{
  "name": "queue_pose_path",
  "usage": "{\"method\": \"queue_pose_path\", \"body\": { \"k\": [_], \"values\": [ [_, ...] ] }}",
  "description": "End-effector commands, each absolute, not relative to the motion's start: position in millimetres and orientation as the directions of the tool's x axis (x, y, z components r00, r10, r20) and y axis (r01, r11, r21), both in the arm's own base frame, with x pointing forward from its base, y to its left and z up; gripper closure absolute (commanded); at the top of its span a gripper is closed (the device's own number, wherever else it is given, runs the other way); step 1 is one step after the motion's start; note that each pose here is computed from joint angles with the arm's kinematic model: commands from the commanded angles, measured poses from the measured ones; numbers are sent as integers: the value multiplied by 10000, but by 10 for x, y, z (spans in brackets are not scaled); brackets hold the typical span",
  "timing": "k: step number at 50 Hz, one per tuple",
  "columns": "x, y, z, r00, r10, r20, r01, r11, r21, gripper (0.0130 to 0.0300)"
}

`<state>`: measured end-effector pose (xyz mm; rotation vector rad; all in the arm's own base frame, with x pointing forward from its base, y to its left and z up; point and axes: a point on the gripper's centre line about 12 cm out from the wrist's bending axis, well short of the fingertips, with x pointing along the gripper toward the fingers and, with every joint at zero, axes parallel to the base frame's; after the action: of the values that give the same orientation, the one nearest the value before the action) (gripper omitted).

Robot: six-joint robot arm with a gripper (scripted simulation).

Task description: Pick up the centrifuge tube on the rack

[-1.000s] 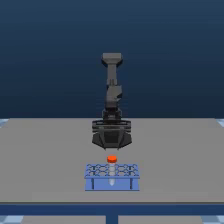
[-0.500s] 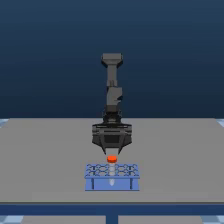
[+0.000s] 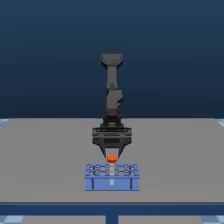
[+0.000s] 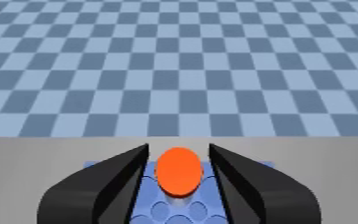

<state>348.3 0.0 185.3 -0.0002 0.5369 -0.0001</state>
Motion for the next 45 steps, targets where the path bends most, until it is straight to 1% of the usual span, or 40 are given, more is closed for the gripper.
{"method": "queue_pose_path", "body": {
  "k": [1, 2, 3, 5, 6, 7, 8, 10, 13, 18, 30, 31, 45],
  "values": [
    [3489, 0, 1796, 8660, -2, -5000, 1, 10000, -1, 130],
    [3489, 0, 1796, 8660, -2, -5000, 1, 10000, -1, 130],
    [3489, 0, 1759, 8660, -2, -5000, 1, 10000, -1, 130],
    [3489, 0, 1759, 8660, -2, -5000, 1, 10000, -1, 130],
    [3489, 0, 1727, 8660, -2, -5000, 1, 10000, -1, 130],
    [3489, 0, 1727, 8660, -2, -5000, 1, 10000, -1, 130],
    [3489, 0, 1700, 8660, -2, -5000, 1, 10000, -1, 130],
    [3489, 0, 1700, 8660, -2, -5000, 1, 10000, -1, 130],
    [3489, 0, 1661, 8660, -2, -5000, 1, 10000, -1, 130],
    [3489, 0, 1640, 8660, -2, -5000, 1, 10000, -1, 130],
    [3489, 0, 1637, 8660, -2, -5000, 1, 10000, -1, 130],
    [3489, 0, 1637, 8660, -2, -5000, 1, 10000, -1, 300],
    [3489, 0, 1637, 8660, -2, -5000, 1, 10000, -1, 300]
  ]
}}
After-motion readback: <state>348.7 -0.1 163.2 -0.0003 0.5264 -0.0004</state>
